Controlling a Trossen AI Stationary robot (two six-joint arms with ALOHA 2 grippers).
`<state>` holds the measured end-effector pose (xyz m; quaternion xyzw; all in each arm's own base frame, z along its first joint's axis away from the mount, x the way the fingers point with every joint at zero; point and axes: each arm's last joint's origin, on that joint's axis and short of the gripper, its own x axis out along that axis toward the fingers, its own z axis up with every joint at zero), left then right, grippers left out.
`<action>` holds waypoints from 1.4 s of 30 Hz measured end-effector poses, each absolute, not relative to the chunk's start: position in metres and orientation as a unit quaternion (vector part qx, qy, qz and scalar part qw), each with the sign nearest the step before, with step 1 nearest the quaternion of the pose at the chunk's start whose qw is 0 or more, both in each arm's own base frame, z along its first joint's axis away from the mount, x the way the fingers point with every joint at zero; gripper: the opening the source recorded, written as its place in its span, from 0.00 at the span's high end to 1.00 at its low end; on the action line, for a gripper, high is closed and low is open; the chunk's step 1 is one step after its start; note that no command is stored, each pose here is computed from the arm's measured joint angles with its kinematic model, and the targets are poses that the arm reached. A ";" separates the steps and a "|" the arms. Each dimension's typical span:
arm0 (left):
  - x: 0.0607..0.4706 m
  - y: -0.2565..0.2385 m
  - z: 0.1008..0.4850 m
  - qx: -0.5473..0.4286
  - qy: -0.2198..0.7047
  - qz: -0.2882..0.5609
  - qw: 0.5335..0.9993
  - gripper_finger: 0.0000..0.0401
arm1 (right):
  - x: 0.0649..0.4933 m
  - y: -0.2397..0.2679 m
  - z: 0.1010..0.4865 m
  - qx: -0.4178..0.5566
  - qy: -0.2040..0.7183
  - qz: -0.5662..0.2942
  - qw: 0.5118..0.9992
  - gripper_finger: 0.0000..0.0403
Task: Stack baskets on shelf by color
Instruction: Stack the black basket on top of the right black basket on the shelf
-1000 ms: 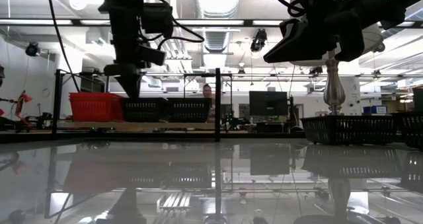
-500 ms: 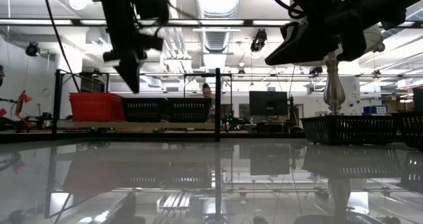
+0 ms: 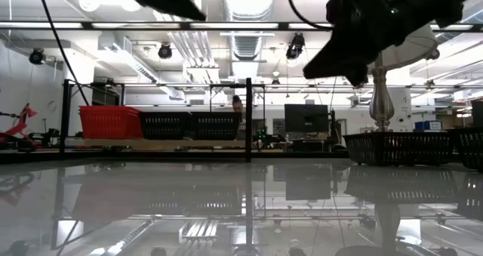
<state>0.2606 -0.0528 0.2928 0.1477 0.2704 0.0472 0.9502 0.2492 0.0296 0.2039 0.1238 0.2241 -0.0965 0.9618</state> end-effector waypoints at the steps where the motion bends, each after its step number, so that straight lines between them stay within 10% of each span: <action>1: 0.260 -0.059 0.292 0.160 0.254 0.046 0.953 0.99 | 0.249 0.030 0.205 0.143 0.241 -0.106 0.954 0.85; 11: 0.247 -0.079 0.270 0.221 0.226 0.141 0.938 0.99 | 0.241 0.020 0.224 0.162 0.423 -0.401 0.796 0.77; 28: 0.221 -0.093 0.284 0.191 0.185 0.126 0.956 0.99 | 0.271 -0.011 0.185 0.196 0.497 -0.455 0.712 0.56; 42: 0.216 -0.096 0.283 0.192 0.181 0.116 0.957 0.99 | 0.279 -0.015 0.156 0.195 0.543 -0.451 0.681 0.67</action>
